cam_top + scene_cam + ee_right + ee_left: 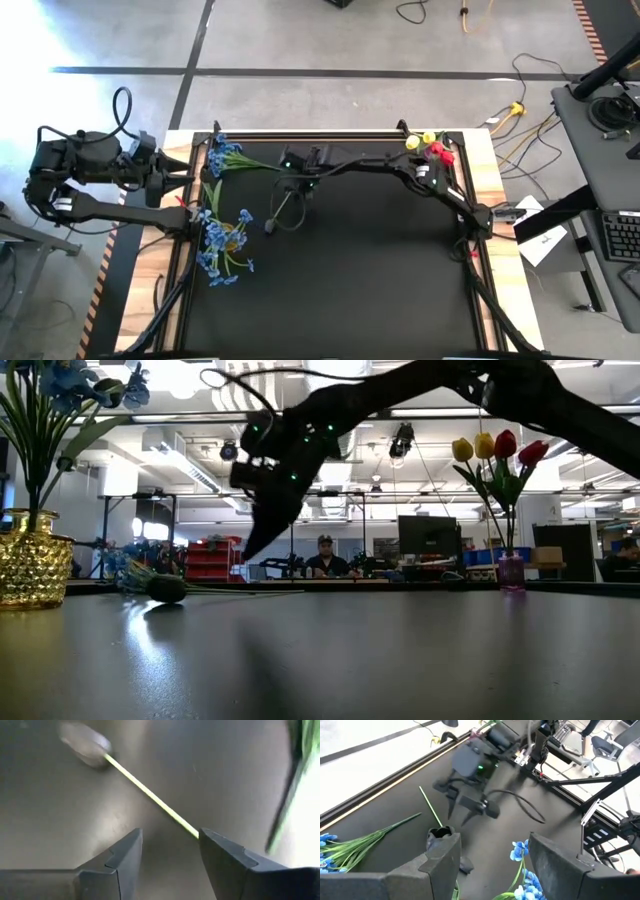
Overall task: Sort flowers into vase by color
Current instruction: Put the black flower into the yellow vase
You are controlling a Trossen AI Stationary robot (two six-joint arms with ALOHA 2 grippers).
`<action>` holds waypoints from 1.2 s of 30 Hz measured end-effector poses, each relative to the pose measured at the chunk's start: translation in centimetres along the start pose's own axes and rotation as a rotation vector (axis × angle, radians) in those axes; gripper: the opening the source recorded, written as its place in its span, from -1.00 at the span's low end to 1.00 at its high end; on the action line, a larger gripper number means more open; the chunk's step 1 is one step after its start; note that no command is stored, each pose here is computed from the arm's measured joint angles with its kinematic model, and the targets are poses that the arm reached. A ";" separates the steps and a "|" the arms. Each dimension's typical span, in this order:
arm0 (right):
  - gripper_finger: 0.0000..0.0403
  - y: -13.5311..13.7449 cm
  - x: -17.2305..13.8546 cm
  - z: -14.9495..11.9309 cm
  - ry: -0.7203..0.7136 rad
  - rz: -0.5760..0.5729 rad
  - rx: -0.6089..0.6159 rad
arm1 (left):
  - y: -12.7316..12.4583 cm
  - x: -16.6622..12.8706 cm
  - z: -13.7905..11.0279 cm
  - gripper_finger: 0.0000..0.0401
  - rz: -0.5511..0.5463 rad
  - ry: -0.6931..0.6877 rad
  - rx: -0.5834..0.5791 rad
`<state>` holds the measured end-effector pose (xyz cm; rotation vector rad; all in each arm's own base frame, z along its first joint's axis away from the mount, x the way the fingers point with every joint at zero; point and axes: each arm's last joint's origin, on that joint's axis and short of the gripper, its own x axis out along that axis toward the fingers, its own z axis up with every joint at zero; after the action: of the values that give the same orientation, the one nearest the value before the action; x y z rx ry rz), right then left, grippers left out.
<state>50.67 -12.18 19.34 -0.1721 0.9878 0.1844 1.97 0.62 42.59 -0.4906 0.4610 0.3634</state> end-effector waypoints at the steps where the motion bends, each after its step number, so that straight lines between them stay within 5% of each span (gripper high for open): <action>1: -0.06 0.6 0.2 0.5 -0.015 -0.002 -0.021 | 0.0 0.0 0.0 0.09 0.000 0.000 0.003; 9: -0.05 4.7 2.5 2.5 -0.098 -0.077 -0.155 | 0.1 -0.3 -0.1 0.09 -0.006 -0.007 0.006; 22: -0.10 5.5 6.7 1.3 -0.081 -0.113 -0.131 | 0.7 -1.6 -0.8 0.09 -0.063 -0.031 -0.002; 36: -0.62 5.5 9.4 0.4 -0.091 -0.109 -0.081 | 0.8 -2.1 -1.0 0.09 -0.093 -0.032 -0.007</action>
<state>54.76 -6.05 11.28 -0.2887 0.8790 0.1308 -0.44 0.30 42.54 -0.5104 0.4047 0.2825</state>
